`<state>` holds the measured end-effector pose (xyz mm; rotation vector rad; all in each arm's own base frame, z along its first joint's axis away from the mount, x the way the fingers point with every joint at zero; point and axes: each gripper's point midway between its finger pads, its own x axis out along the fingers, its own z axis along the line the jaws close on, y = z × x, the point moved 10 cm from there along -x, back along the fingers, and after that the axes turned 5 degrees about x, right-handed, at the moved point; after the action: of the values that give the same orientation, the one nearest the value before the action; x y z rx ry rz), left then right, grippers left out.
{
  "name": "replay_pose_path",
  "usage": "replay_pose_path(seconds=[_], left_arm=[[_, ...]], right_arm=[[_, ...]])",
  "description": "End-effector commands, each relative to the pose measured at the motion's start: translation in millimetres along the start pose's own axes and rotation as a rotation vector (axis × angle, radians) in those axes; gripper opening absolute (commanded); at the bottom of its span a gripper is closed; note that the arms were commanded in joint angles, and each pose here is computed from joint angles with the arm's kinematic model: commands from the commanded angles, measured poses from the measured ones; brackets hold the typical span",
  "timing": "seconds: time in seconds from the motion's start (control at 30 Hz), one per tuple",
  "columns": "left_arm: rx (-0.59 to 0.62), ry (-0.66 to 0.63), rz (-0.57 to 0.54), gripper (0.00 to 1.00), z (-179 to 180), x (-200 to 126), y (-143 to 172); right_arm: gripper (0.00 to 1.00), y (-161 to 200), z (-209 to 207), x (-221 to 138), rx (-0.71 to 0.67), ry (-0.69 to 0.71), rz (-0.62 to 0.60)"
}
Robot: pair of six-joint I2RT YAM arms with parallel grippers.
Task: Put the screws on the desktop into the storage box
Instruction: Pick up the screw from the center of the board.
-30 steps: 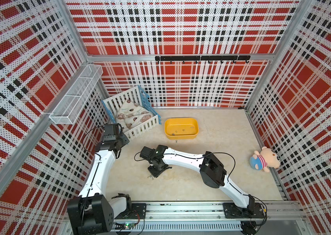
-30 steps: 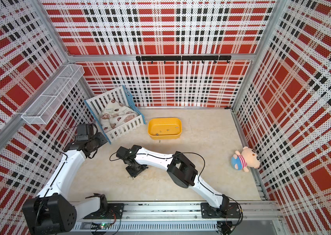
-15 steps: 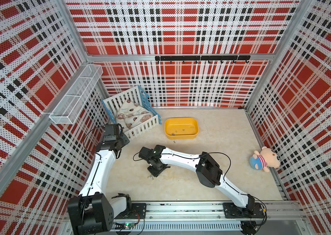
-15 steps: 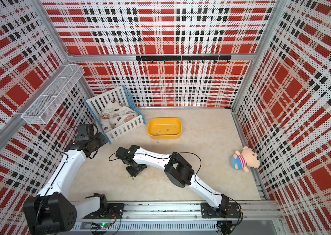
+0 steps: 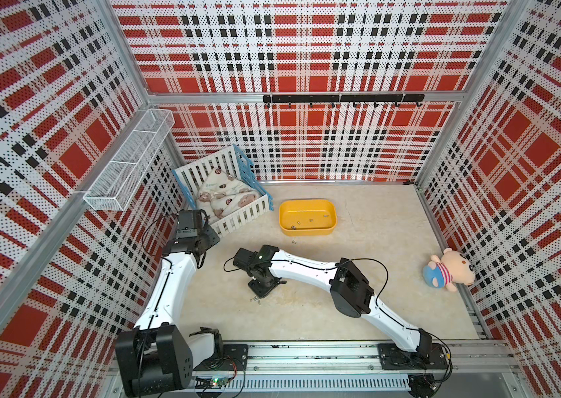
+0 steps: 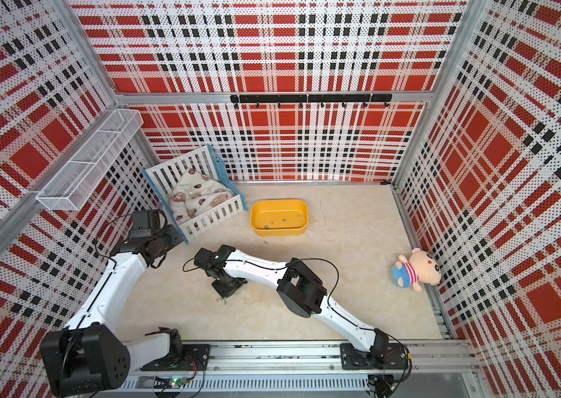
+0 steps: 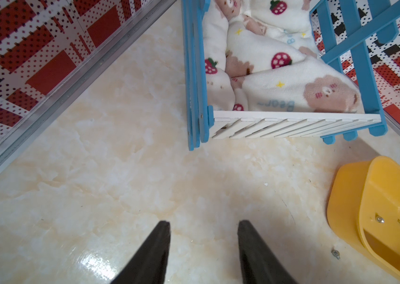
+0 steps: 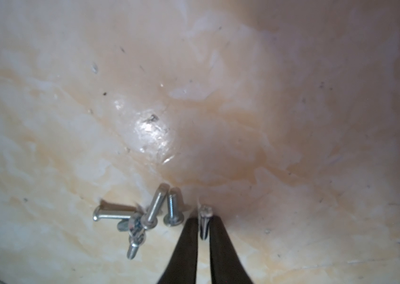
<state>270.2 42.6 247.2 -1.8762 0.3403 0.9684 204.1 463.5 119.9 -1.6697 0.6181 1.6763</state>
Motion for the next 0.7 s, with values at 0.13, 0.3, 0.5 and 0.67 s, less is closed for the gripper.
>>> replay_pose_path(seconds=[0.13,0.3,0.5,0.67], left_arm=[[0.006,0.003,-0.004,0.51,1.7,4.3,1.9],[0.003,0.003,-0.003,0.51,1.9,4.6,2.6],[0.000,0.017,-0.012,0.51,1.1,1.0,1.5],[0.001,0.024,-0.009,0.51,1.2,-0.1,5.2]], right_arm=[[0.04,6.7,-2.6,12.0,0.007,0.021,0.033],[0.00,4.1,-12.3,-8.4,0.049,0.044,-0.013],[0.00,-0.4,-48.3,-46.9,0.153,0.043,-0.110],[0.00,-9.1,-93.9,-80.4,0.234,0.091,-0.187]])
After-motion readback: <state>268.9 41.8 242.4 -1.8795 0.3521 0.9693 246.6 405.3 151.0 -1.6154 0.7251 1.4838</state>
